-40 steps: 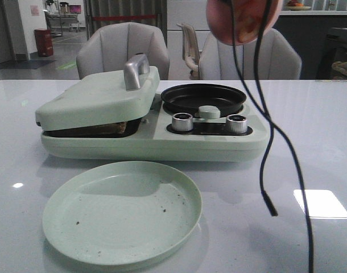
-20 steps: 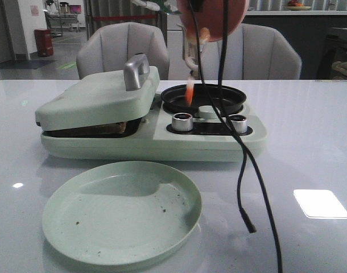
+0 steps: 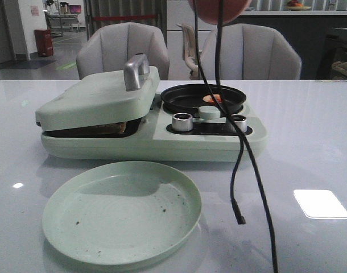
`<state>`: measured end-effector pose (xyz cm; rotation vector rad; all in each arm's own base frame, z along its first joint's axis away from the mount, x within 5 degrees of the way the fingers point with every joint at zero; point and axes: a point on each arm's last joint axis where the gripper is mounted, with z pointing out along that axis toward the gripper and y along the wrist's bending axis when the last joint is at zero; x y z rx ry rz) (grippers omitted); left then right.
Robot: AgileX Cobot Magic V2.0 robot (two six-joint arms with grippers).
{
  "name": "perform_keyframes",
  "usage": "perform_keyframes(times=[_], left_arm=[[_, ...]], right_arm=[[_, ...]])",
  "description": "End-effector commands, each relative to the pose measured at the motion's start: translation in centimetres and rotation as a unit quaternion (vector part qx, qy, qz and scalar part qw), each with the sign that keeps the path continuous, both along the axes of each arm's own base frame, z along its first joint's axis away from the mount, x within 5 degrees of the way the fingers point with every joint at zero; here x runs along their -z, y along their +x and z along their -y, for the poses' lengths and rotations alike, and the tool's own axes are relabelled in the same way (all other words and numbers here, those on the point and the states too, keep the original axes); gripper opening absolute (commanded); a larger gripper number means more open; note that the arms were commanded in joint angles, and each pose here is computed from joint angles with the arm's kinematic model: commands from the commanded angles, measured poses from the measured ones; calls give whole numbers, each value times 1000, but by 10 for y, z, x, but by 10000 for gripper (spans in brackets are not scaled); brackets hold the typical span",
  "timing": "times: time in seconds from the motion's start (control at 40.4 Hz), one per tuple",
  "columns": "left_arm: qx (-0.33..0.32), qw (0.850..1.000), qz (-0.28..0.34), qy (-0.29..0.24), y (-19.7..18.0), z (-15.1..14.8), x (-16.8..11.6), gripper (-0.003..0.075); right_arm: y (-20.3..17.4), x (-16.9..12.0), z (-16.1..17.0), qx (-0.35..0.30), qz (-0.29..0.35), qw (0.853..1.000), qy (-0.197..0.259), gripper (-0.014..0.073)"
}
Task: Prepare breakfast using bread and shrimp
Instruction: 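Tilt the pink bowl over the black pan to pour the shrimp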
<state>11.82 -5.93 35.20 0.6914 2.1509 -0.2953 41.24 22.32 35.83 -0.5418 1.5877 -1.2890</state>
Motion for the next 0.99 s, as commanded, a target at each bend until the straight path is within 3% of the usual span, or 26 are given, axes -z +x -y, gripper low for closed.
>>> perform_keyframes(times=[0.0, 0.099, 0.173, 0.471, 0.718, 0.966], left_arm=[[-7, 999, 41, -30, 3, 2, -15, 101], [-7, 999, 41, -30, 3, 2, -15, 101], [-7, 999, 42, -31, 3, 2, -15, 101], [-7, 999, 42, -31, 3, 2, -15, 101], [-7, 999, 42, -31, 3, 2, -15, 101], [-7, 999, 42, -31, 3, 2, -15, 101]], right_arm=[[-25, -46, 31, 76, 35, 994, 74, 43], [-34, -44, 45, 84, -35, 979, 180, 43], [-42, -40, 57, 83, -77, 966, 233, 43], [-87, 3, 120, 98, -194, 928, 303, 43], [-130, 45, 190, 100, -212, 844, 482, 43], [-148, 89, 230, 123, -173, 781, 587, 43]])
